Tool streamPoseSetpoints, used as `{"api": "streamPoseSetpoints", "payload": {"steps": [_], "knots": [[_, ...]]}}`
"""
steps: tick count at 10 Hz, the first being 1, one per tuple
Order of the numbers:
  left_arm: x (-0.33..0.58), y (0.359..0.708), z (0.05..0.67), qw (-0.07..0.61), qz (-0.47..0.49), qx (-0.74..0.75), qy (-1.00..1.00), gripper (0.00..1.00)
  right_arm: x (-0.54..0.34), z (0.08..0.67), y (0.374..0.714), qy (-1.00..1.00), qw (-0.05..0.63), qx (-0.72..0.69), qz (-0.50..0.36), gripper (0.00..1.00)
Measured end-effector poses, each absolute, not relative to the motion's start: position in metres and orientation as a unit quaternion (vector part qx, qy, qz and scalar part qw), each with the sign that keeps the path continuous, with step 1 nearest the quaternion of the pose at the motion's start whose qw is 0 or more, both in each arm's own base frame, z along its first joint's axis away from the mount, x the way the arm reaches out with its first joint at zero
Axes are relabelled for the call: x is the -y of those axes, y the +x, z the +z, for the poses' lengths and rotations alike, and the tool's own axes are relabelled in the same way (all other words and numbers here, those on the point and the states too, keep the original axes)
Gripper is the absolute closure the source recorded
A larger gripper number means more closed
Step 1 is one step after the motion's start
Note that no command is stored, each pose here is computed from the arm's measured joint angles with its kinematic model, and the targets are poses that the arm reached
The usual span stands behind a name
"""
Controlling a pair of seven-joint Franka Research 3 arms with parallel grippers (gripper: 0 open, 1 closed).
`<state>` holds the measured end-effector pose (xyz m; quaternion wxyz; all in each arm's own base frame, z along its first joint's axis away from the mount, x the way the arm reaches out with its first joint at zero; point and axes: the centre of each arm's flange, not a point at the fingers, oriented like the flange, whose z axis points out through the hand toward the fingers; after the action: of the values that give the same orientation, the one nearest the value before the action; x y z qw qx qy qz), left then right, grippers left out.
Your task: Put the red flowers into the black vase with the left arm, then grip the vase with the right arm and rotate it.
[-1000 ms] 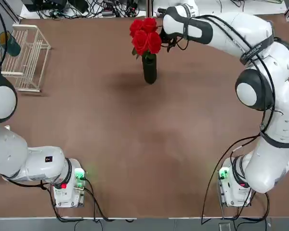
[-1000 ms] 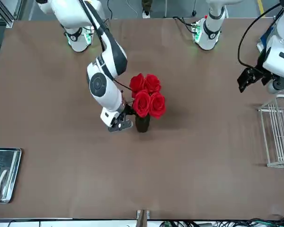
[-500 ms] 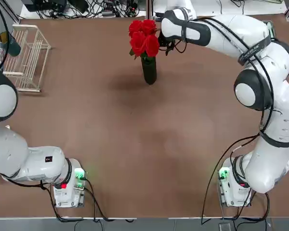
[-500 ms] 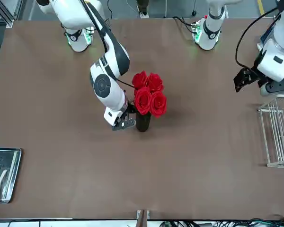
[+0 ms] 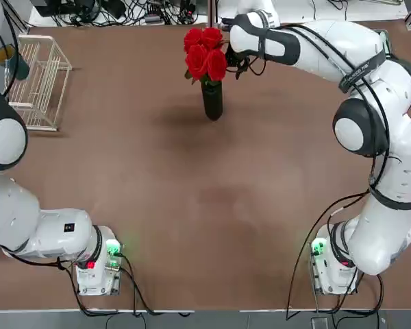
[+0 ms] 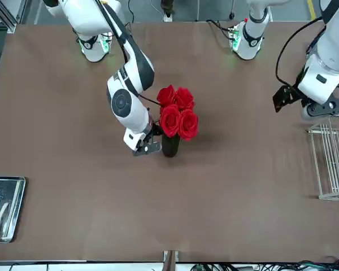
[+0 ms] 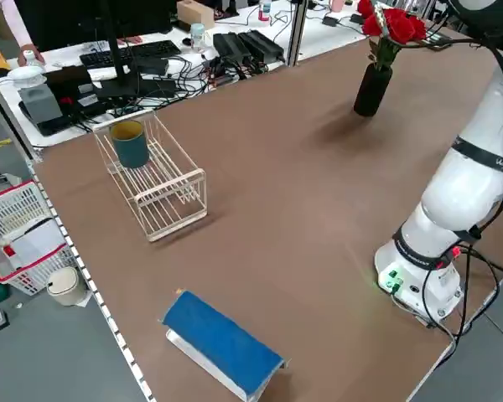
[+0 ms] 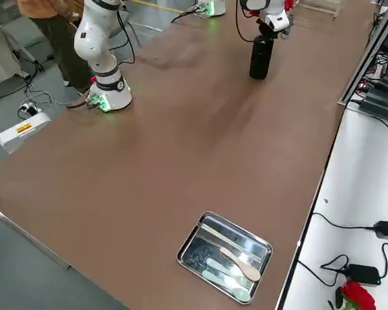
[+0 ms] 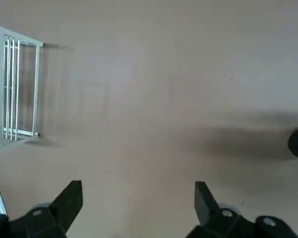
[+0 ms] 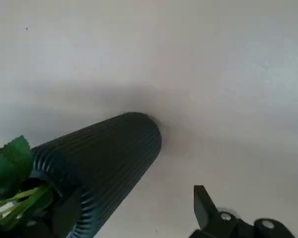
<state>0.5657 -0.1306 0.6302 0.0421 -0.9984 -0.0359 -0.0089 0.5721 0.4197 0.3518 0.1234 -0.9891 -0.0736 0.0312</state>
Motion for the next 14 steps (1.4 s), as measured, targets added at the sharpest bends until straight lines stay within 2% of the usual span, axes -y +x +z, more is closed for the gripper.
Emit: {"api": "streamPoseSetpoints", "payload": {"steps": [5,14], "knots": [[0.124,0.570,0.624,0.019,0.004,0.047,-0.999,0.00,-0.417,0.352,0.571,-0.987,0.128,0.080,0.046,0.00],[0.141,0.568,0.620,0.018,0.007,0.032,-0.999,0.00,-0.417,0.353,0.571,-0.983,0.152,0.084,0.058,0.00]]}}
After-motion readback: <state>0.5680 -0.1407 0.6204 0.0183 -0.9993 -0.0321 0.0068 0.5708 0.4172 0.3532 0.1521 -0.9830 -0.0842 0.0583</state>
